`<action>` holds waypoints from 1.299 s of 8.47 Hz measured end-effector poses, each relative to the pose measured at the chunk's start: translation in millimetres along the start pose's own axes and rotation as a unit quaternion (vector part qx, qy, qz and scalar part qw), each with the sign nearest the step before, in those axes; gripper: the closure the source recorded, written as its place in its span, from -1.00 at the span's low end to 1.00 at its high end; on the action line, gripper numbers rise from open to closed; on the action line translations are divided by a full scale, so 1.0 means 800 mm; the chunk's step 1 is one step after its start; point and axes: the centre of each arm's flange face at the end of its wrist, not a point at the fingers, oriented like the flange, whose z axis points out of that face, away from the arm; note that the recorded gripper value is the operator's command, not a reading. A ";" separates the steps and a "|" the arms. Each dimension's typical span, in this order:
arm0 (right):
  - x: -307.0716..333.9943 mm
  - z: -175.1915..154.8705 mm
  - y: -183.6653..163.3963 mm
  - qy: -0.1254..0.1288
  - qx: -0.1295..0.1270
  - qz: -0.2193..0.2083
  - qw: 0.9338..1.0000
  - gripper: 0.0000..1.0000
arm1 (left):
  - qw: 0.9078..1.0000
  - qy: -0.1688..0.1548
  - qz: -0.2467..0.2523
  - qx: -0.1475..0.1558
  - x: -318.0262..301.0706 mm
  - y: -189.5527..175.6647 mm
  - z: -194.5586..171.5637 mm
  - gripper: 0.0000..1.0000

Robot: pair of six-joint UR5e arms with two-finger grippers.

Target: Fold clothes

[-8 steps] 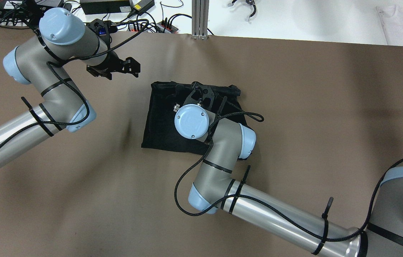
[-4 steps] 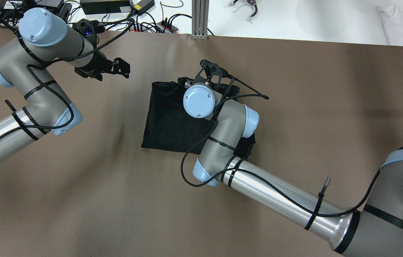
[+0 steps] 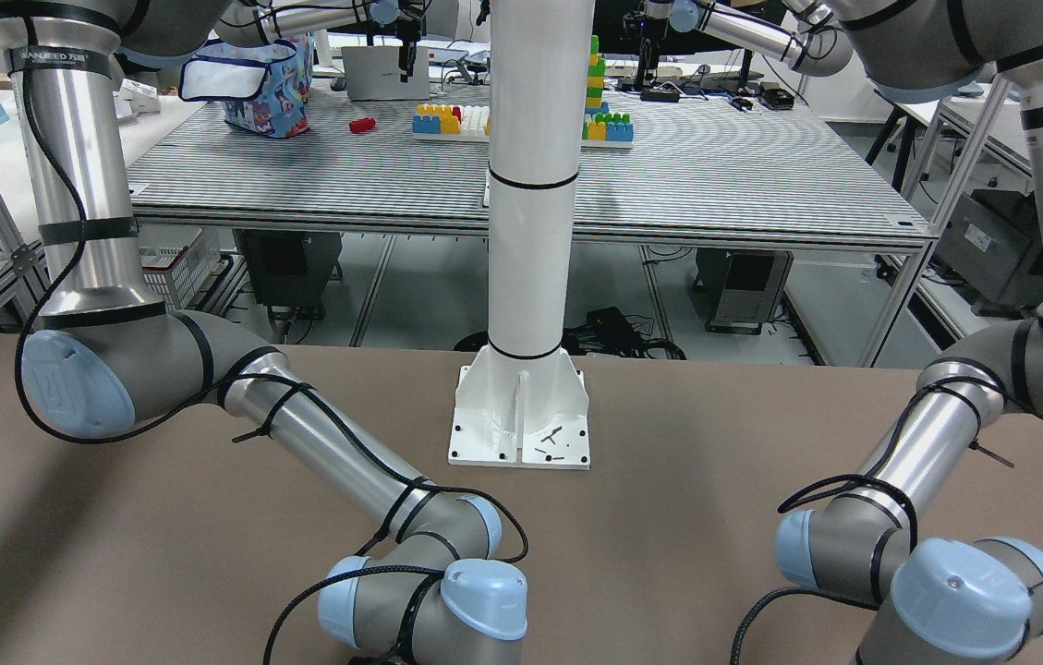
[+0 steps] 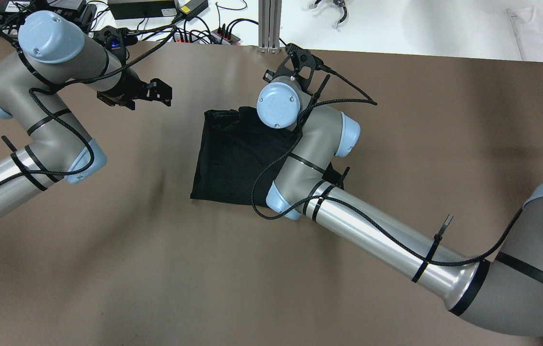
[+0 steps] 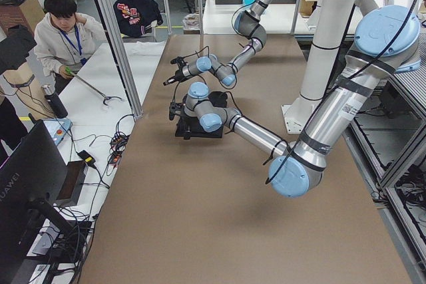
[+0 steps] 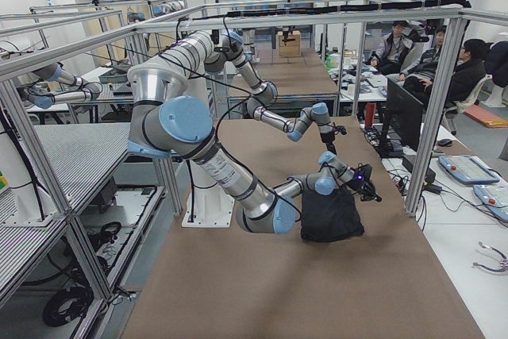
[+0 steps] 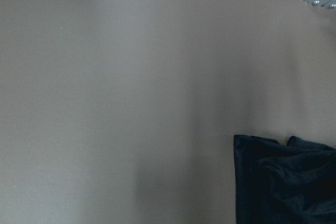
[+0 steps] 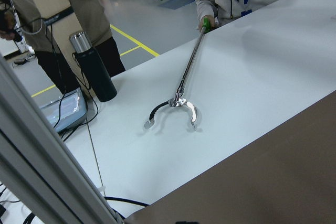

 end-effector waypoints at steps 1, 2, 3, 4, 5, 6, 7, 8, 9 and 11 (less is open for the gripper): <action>0.012 0.000 -0.009 -0.002 0.011 0.010 1.000 -0.88 | 1.000 0.001 0.001 0.001 -0.005 0.006 -0.005 -1.00; 0.036 -0.005 -0.007 -0.007 -0.011 -0.004 1.000 -0.89 | 1.000 0.000 0.001 0.001 -0.010 0.009 -0.007 -1.00; 0.065 -0.016 -0.005 -0.016 -0.042 -0.051 0.998 -0.89 | 1.000 -0.001 0.001 0.003 -0.015 0.010 -0.009 -1.00; 0.110 -0.023 -0.003 -0.021 -0.072 -0.120 0.990 -0.89 | 1.000 -0.006 0.004 0.004 -0.028 0.011 -0.010 -1.00; 0.168 -0.026 -0.005 -0.018 -0.101 -0.200 0.974 -0.89 | 1.000 -0.017 0.018 0.006 -0.060 0.013 -0.015 -1.00; 0.230 -0.025 -0.018 -0.006 -0.124 -0.285 0.951 -0.89 | 0.999 -0.033 0.040 0.010 -0.110 0.013 -0.027 -1.00; 0.293 -0.023 -0.043 0.014 -0.140 -0.366 0.920 -0.89 | 0.996 -0.055 0.066 0.014 -0.174 0.010 -0.046 -1.00; 0.351 -0.020 -0.079 0.034 -0.150 -0.438 0.886 -0.89 | 0.992 -0.083 0.095 0.018 -0.245 0.003 -0.070 -1.00; 0.412 -0.013 -0.123 0.058 -0.160 -0.494 0.853 -0.89 | 0.985 -0.113 0.126 0.021 -0.316 -0.007 -0.101 -1.00; 0.539 -0.016 -0.237 0.102 -0.177 -0.567 0.798 -0.89 | 0.968 -0.173 0.179 0.022 -0.441 -0.030 -0.181 -1.00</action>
